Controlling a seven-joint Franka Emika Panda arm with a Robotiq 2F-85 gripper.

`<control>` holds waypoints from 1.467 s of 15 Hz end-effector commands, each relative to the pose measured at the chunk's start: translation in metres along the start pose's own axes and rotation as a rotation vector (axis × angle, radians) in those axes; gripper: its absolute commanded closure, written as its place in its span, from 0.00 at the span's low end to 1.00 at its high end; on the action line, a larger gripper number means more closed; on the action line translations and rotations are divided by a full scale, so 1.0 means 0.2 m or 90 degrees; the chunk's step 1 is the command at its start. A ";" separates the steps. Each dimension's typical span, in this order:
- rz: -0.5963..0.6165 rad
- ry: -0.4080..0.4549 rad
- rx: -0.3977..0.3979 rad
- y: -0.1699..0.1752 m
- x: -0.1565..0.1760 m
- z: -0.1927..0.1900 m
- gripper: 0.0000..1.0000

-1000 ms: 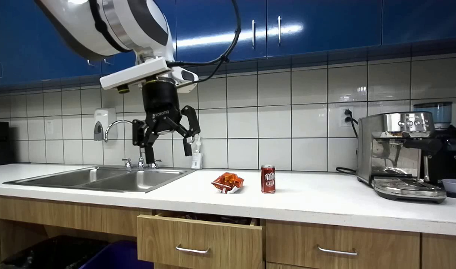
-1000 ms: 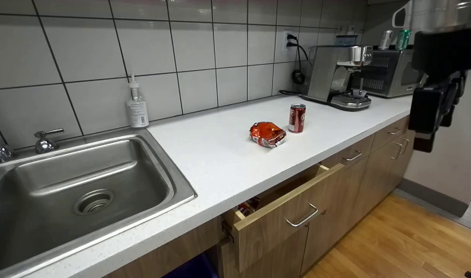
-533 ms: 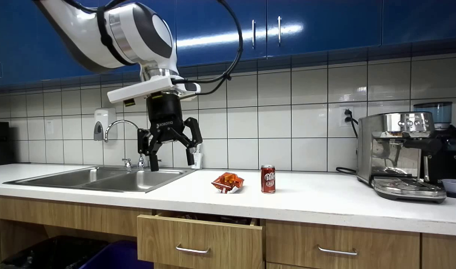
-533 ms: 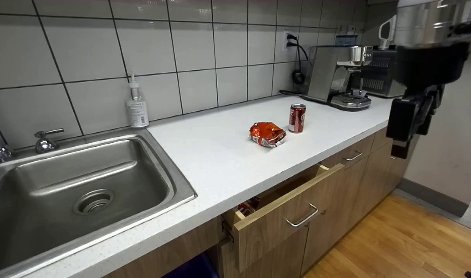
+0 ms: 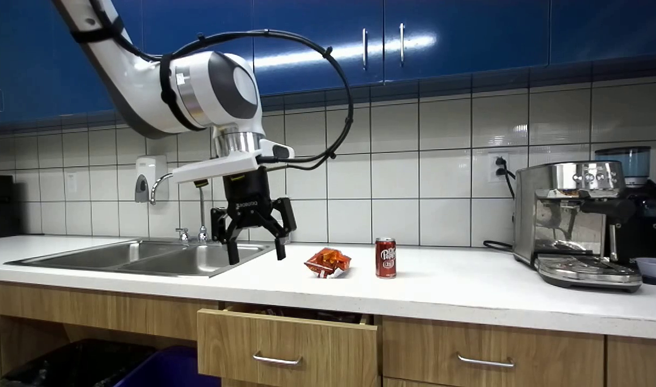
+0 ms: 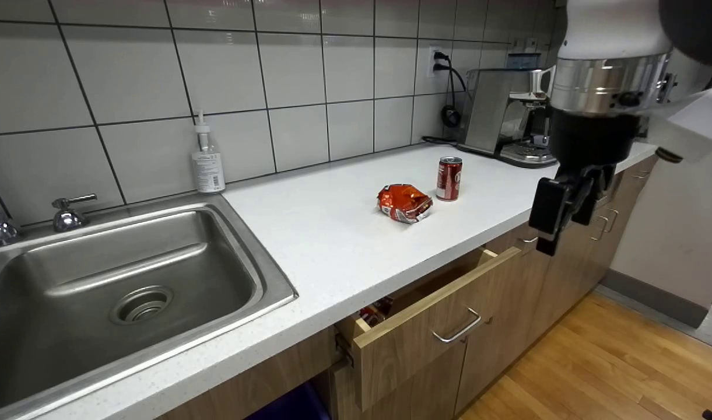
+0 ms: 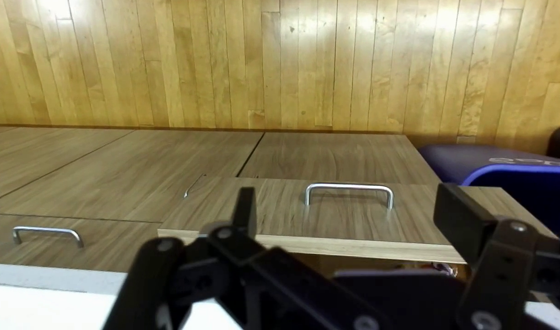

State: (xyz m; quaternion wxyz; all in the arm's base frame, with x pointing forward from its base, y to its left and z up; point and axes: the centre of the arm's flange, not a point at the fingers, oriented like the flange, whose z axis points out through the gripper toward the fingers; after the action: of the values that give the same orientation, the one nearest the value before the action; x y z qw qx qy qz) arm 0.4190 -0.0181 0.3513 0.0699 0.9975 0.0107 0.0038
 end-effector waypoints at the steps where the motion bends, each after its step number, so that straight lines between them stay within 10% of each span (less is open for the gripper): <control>1: 0.042 0.030 0.018 -0.01 0.11 0.07 0.00; 22: 0.037 0.009 0.028 0.11 0.60 0.49 0.00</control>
State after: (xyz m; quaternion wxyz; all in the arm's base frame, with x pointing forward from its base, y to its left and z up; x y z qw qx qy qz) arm 0.5190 -0.0450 0.2664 0.0454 0.9984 -0.0269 0.0221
